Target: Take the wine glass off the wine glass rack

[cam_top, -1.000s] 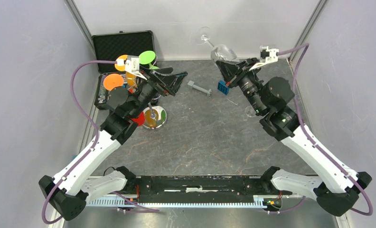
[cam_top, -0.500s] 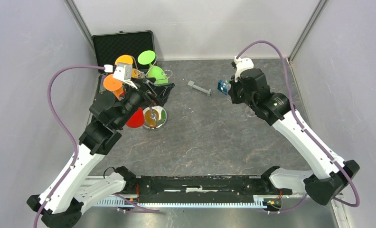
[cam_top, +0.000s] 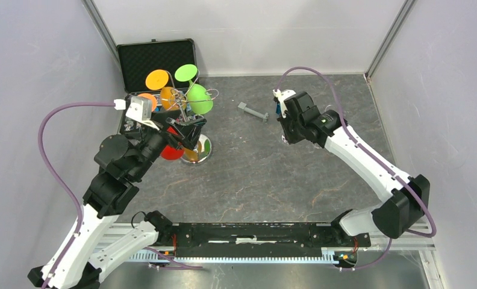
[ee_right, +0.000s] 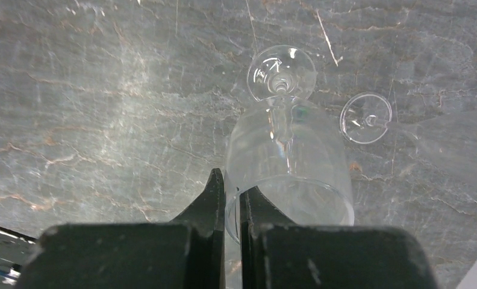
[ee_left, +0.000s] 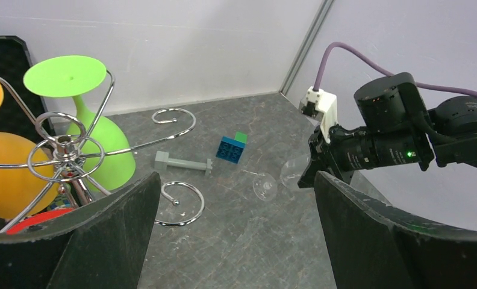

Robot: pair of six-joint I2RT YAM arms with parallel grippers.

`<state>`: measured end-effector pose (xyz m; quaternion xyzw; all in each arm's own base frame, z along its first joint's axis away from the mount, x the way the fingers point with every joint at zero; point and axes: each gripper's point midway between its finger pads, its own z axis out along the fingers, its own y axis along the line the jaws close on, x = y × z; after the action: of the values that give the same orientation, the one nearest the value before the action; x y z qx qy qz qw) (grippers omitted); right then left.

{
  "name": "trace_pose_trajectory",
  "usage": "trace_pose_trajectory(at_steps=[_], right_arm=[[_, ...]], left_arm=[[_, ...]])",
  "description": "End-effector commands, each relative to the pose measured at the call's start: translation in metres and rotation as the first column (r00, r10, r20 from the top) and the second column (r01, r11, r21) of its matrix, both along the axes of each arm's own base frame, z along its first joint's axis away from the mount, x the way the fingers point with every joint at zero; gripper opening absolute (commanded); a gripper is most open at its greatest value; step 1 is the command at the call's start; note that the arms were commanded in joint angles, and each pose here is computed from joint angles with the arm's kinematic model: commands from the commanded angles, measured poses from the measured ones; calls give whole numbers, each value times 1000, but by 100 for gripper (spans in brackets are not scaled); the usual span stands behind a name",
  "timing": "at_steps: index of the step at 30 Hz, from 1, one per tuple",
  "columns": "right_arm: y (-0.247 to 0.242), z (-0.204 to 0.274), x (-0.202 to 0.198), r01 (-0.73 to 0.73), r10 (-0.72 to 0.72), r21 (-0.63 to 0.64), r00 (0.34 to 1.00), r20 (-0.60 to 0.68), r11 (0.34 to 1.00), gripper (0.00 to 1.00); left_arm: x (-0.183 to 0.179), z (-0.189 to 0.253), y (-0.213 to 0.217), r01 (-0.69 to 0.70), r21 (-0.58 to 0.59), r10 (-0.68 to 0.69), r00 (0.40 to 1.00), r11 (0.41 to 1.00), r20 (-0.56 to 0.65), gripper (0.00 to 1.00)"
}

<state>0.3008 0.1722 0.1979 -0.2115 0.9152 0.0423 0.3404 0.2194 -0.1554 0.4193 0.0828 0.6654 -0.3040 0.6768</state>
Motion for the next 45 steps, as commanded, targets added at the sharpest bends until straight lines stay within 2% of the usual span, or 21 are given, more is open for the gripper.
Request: trace_pose_trajectory(at_steps=[1, 9, 16, 19, 23, 27, 31, 38, 45], right_arm=[[-5, 6, 9, -43, 44, -79, 999, 8, 996, 0], [-4, -16, 15, -87, 81, -108, 995, -58, 990, 1], [-7, -23, 27, -96, 88, -134, 994, -65, 986, 8], [-10, -24, 33, -81, 72, -151, 995, -66, 985, 16], [-8, -21, 41, -75, 68, -150, 996, -53, 986, 37], [-7, -9, 52, -66, 64, -146, 998, -16, 987, 45], [-5, 8, 62, -55, 60, -135, 998, 29, 989, 49], [-9, 35, 71, -43, 54, -107, 993, 104, 993, 54], [-16, 60, 70, -27, 37, -55, 982, 183, 998, 56]], left_arm=[[4, -8, 6, -35, 55, 34, 999, 998, 17, 100], [8, -18, 7, -48, 81, 50, 998, 996, -23, 100], [5, -14, 16, -80, 84, 81, 997, 993, -12, 100], [1, -12, 20, -84, 106, 84, 996, 991, -1, 100], [-7, -15, 33, -99, 179, 104, 994, 979, -17, 100], [-14, -22, 51, -156, 208, 165, 986, 965, -25, 100], [-17, -24, 61, -194, 212, 206, 978, 958, -38, 100], [-23, -14, 62, -183, 172, 188, 982, 968, -14, 100], [-18, -21, 77, -282, 102, 287, 957, 954, -39, 100]])
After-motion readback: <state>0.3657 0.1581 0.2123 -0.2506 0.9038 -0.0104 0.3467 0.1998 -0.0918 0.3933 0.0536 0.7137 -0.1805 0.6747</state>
